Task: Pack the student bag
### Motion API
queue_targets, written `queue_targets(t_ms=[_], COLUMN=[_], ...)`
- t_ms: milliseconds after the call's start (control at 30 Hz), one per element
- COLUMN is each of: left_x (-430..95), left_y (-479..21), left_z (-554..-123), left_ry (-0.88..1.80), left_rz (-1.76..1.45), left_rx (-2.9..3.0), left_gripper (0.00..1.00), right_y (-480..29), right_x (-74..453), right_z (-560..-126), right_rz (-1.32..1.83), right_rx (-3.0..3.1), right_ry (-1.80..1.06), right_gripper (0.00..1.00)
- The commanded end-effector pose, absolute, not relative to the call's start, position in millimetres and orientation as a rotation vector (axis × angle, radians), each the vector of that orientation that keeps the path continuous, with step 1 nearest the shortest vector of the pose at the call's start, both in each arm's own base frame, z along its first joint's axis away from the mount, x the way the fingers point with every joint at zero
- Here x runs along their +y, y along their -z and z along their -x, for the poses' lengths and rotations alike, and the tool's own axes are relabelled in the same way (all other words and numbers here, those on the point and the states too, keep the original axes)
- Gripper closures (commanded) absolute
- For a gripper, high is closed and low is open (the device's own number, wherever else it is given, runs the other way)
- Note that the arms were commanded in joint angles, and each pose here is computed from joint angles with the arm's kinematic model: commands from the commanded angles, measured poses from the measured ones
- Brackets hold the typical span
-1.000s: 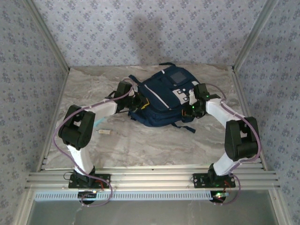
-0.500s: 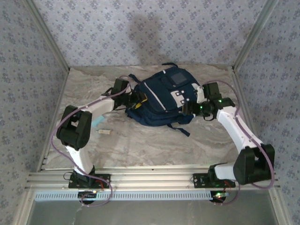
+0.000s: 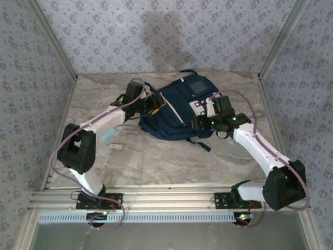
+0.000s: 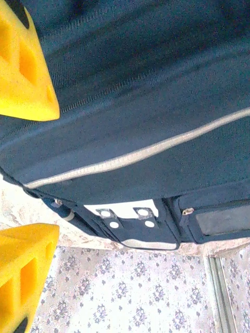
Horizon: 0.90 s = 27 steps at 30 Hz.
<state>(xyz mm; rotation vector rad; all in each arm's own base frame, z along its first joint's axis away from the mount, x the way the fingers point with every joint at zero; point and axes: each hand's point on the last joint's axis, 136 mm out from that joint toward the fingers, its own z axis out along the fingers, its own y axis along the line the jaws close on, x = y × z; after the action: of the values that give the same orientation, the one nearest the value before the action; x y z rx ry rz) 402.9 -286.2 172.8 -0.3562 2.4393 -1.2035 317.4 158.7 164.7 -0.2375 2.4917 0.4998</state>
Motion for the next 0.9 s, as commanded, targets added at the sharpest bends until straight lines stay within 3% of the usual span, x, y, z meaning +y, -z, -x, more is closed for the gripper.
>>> queue_targets(t_ms=[0, 367, 767, 867], left_x=[-299, -292, -301, -301], left_y=[-175, -133, -98, -87], left_z=[-414, -396, -397, -401], left_ry=[1.217, 1.023, 0.937, 0.905], left_rz=[0.360, 0.330, 0.301, 0.299], left_rx=[2.410, 2.557, 2.662, 2.674], left_gripper=[0.46, 0.45, 0.45, 0.50], right_y=[-163, -147, -117, -111], right_x=[169, 166, 186, 190], right_z=[-326, -327, -345, -348], right_rz=[0.264, 0.252, 0.482, 0.515], right_rx=[2.455, 2.477, 2.383, 2.384], right_ry=[-0.488, -0.431, -0.449, -0.459], right_gripper=[0.31, 0.31, 0.33, 0.34])
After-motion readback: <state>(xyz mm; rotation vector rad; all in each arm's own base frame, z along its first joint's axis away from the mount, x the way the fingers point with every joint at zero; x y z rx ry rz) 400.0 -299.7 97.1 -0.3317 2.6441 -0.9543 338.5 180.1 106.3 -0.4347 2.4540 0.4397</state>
